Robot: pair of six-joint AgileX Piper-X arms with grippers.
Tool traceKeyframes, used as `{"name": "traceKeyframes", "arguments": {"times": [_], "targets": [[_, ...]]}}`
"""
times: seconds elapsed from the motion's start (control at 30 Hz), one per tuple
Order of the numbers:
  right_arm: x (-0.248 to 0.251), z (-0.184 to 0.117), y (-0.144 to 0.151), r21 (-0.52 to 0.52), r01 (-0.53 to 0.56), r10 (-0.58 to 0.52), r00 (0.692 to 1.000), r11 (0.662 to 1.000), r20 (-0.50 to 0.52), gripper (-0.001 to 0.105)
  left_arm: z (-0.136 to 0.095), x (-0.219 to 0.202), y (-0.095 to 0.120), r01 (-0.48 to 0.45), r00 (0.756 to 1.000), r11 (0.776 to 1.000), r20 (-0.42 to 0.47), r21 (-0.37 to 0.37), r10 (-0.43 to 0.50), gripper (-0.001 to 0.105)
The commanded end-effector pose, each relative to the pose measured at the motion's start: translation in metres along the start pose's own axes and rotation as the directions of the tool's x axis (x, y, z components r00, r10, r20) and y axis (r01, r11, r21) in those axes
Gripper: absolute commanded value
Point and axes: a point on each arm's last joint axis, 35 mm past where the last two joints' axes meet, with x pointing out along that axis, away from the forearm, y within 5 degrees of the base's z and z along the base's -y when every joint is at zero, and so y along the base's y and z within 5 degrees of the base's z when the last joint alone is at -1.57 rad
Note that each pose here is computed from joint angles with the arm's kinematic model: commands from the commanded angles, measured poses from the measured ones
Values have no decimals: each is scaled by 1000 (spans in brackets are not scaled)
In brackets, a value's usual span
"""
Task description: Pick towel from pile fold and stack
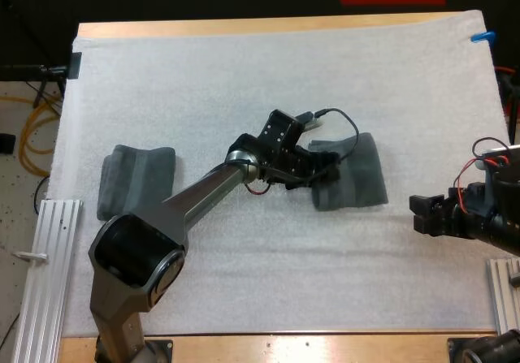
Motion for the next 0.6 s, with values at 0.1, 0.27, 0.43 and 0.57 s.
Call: {"name": "traceKeyframes", "arguments": {"times": [0.1,0.27,0.43,0.57], "targets": [[-1,1,0,3,-11,11,1000,1000,12,62,-1,2,-2,-1,1000,1000,-1,-4,1,27],[-1,1,0,3,-11,11,1000,1000,12,62,-3,4,-4,6,1000,1000,3,9,-6,13],[-1,1,0,3,-11,11,1000,1000,12,62,-6,6,-7,1,1000,998,6,60,-1,0],[-1,1,0,3,-11,11,1000,1000,12,62,-5,4,-6,-2,1000,994,-11,113,3,0]]}}
